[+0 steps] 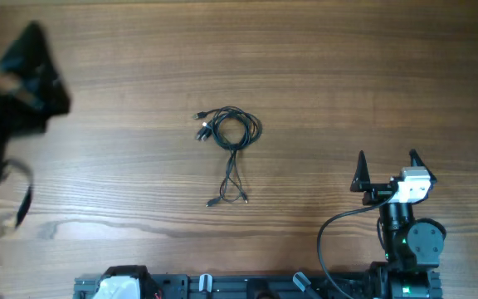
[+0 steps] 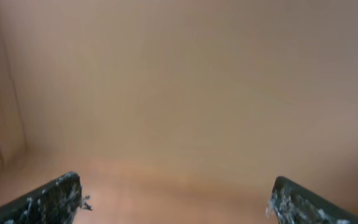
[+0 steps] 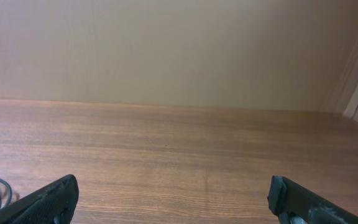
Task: Untangle cables
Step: 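Move the left gripper over the black cable bundle and lower it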
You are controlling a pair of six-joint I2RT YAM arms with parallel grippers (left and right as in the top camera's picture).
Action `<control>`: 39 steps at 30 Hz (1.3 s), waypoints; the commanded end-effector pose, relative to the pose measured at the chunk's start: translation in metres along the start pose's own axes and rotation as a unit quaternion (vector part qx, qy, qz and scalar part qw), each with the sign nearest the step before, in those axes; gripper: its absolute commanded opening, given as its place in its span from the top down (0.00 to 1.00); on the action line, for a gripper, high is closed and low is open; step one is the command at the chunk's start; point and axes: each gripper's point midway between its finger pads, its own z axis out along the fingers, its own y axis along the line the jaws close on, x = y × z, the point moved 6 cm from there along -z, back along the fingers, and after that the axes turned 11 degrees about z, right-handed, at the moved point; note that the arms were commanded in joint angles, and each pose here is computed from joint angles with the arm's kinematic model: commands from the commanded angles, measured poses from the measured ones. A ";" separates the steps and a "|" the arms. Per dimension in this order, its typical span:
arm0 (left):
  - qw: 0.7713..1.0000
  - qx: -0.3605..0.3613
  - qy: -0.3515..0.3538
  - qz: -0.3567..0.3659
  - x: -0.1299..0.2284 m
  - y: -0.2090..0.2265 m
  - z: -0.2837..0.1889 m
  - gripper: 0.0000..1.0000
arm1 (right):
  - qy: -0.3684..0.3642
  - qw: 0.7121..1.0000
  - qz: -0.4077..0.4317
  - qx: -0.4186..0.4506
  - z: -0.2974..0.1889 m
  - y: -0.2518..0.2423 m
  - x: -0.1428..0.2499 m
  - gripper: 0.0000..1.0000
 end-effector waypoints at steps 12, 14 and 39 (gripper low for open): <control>0.860 0.084 0.500 -0.066 0.175 -0.028 0.130 0.24 | -0.003 1.000 0.009 -0.008 0.000 0.002 -0.001 0.00; 0.840 0.085 0.532 -0.071 0.193 -0.030 0.141 0.68 | -0.003 1.000 0.010 -0.008 0.000 0.002 -0.001 0.00; 0.801 0.171 0.570 -0.065 0.302 -0.109 0.193 0.48 | -0.003 1.000 0.010 -0.008 0.000 0.002 -0.001 0.00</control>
